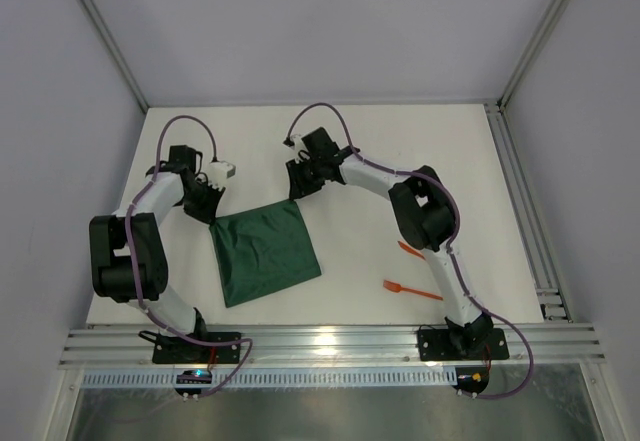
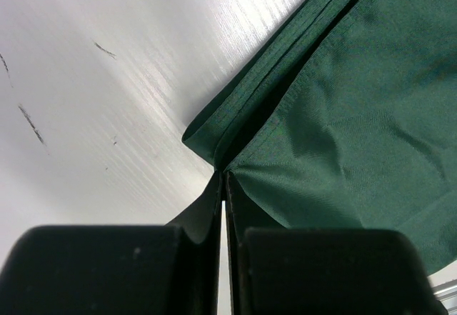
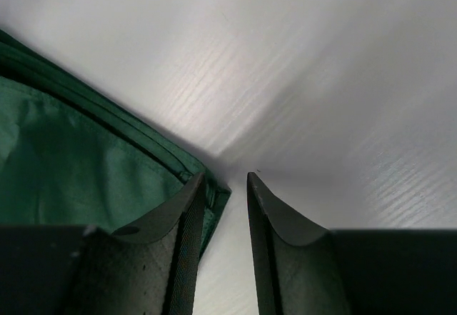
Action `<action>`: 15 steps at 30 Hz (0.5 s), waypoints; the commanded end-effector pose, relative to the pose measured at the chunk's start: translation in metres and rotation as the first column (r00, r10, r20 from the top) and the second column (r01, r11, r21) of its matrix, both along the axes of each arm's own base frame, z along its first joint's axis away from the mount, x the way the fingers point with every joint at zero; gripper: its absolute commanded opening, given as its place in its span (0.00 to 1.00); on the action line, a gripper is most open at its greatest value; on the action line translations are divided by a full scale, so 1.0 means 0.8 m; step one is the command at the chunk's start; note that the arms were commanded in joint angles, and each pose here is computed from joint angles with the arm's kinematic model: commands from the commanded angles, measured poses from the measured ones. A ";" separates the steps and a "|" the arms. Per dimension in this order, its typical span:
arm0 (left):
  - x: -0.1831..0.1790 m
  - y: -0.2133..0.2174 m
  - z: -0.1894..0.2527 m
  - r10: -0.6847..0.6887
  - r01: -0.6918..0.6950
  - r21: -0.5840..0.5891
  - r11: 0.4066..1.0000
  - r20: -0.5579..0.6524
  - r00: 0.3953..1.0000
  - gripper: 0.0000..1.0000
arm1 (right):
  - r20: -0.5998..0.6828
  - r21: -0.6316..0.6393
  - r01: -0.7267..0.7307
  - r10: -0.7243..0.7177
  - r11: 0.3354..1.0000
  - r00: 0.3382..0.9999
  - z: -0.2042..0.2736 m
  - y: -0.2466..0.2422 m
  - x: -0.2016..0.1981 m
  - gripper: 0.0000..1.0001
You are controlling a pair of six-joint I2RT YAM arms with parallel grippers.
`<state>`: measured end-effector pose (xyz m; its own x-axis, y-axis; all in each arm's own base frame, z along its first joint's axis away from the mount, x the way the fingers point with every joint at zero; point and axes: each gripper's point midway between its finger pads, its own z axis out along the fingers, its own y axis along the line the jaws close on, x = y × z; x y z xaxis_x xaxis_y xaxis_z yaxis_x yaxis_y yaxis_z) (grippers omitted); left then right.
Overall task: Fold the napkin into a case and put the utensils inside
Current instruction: Smooth out the square-folded napkin at the center of the board.
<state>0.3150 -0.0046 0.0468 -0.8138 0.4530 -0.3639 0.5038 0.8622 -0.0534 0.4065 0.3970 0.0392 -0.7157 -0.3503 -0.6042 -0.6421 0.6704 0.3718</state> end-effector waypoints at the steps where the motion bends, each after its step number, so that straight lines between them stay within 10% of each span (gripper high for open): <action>1: 0.016 -0.002 0.024 -0.010 0.011 -0.015 1.000 0.070 0.998 0.00 | 0.000 -0.005 0.004 -0.004 1.000 1.000 0.000 0.008 0.002 0.34; 15: 0.028 -0.011 0.051 -0.013 0.021 -0.055 0.998 0.137 0.990 0.00 | 0.018 -0.039 -0.005 0.006 0.999 1.000 -0.011 -0.002 -0.003 0.04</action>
